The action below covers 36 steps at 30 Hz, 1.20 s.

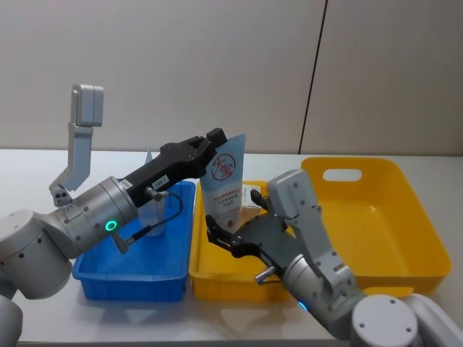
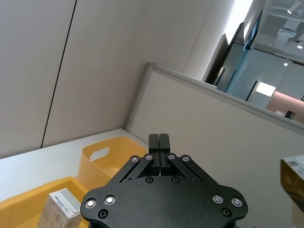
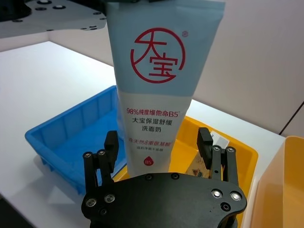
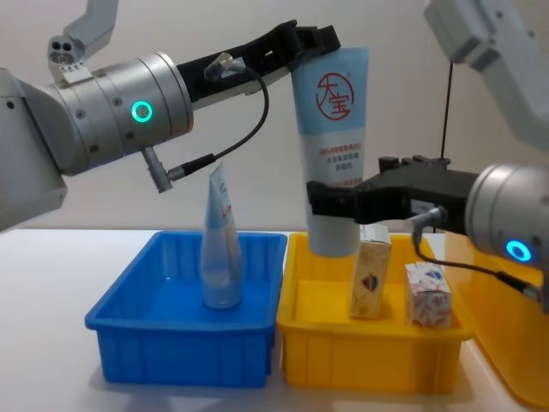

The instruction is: Bimanual collaborative sorting of washing and personal care products

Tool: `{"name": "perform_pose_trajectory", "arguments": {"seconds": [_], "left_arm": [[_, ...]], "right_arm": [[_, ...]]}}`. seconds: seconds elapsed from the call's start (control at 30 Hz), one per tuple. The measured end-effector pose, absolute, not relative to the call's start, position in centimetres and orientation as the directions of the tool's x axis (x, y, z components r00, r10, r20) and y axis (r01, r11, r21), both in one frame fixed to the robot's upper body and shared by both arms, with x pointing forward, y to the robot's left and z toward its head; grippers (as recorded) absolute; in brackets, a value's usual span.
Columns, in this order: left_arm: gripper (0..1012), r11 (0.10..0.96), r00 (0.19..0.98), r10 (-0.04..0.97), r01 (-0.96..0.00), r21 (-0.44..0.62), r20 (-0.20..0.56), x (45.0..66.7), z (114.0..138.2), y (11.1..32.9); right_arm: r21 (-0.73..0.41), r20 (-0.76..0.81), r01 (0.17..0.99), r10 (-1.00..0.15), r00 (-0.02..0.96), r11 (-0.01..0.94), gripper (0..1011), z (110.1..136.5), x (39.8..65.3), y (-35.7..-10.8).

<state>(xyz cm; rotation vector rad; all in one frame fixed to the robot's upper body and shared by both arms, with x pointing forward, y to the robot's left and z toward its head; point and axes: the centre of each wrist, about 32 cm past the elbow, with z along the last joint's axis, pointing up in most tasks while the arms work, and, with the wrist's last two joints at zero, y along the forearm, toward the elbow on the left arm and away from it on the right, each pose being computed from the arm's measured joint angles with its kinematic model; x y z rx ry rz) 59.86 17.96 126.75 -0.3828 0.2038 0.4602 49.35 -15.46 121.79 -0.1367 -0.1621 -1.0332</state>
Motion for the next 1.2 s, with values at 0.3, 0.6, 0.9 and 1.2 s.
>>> {"name": "perform_pose_trajectory", "arguments": {"seconds": [0.3, 0.6, 0.9, 1.2], "left_arm": [[0, 0.827, 0.878, 0.392, -0.468, -0.312, -0.276, 59.9, 126.8, 18.0], [0, 0.827, 0.878, 0.392, -0.468, -0.312, -0.276, 59.9, 126.8, 18.0], [0, 0.827, 0.878, 0.392, -0.468, -0.312, -0.276, 59.9, 126.8, 18.0], [0, 0.827, 0.878, 0.392, -0.468, -0.312, -0.276, 59.9, 126.8, 18.0]], "right_arm": [[-0.044, 0.217, 0.876, -0.851, 0.478, 0.481, 1003, 121.3, 50.1, -14.3], [-0.047, 0.229, 0.882, -0.854, 0.467, 0.47, 969, 121.1, 50.4, -13.7], [-0.048, 0.233, 0.884, -0.855, 0.463, 0.465, 756, 121.0, 50.5, -13.4], [-0.049, 0.235, 0.886, -0.857, 0.459, 0.462, 490, 121.0, 50.6, -13.2]]}}
